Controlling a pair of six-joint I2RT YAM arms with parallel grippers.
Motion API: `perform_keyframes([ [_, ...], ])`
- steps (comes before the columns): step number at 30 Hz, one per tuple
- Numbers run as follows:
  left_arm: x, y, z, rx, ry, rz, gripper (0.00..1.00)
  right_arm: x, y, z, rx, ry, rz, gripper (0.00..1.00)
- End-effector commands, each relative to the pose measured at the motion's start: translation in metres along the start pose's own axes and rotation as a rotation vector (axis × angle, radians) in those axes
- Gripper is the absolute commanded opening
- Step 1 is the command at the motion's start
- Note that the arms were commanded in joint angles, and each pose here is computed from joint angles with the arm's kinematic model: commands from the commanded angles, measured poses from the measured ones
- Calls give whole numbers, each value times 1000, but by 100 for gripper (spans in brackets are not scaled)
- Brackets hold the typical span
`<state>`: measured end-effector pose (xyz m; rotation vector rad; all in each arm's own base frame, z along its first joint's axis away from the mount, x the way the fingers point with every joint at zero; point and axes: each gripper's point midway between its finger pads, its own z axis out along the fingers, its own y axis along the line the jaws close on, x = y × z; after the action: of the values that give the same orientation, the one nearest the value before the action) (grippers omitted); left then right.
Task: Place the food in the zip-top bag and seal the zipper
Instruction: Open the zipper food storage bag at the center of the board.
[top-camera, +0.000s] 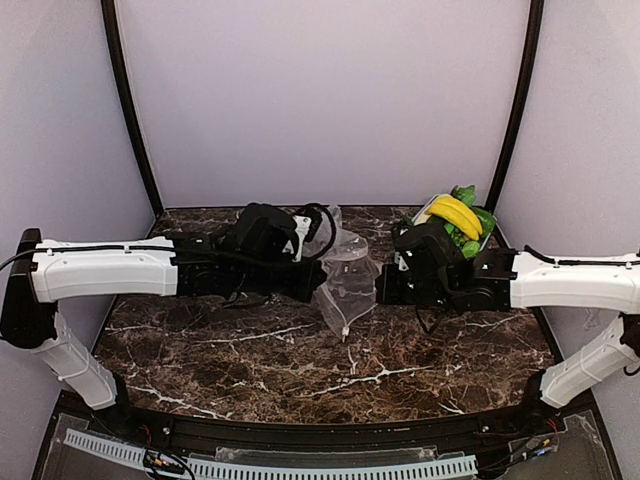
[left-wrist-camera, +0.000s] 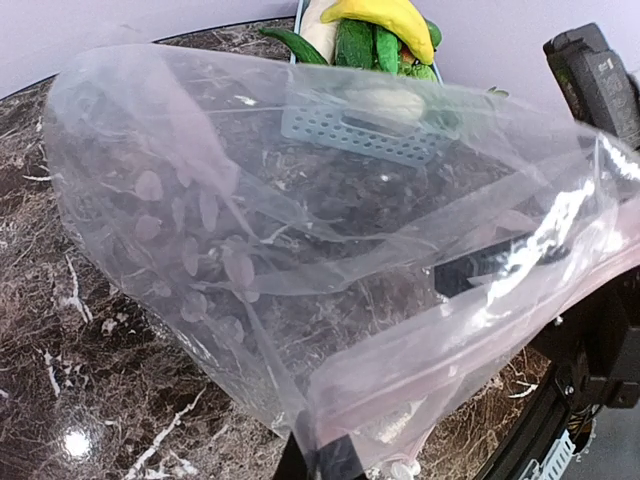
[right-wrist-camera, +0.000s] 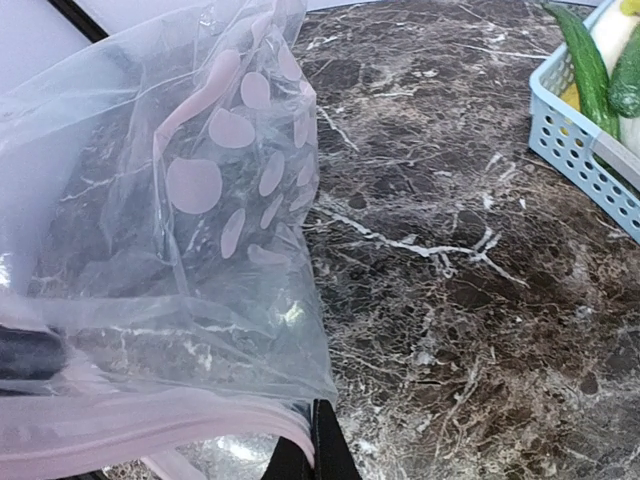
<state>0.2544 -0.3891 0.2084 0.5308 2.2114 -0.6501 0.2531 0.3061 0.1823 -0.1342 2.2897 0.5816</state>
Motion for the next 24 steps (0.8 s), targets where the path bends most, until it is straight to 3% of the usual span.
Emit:
perform_keyframes([
  [1,-5,2,-16,80,52,51,1,0,-35,-4,117,-11,38,0],
  [9,-18,-7,-18,233,148,173,1,-7,-35,-5,107,-19,38,1],
  [16,-9,-18,-14,379,144,251,1,-11,31,-9,-206,-30,-75,35],
  [19,-5,-11,-15,376,132,245,1,-10,45,-12,-230,-61,-114,54],
  [24,-6,-17,-21,413,127,244,1,-16,40,-5,-167,-85,-101,70],
])
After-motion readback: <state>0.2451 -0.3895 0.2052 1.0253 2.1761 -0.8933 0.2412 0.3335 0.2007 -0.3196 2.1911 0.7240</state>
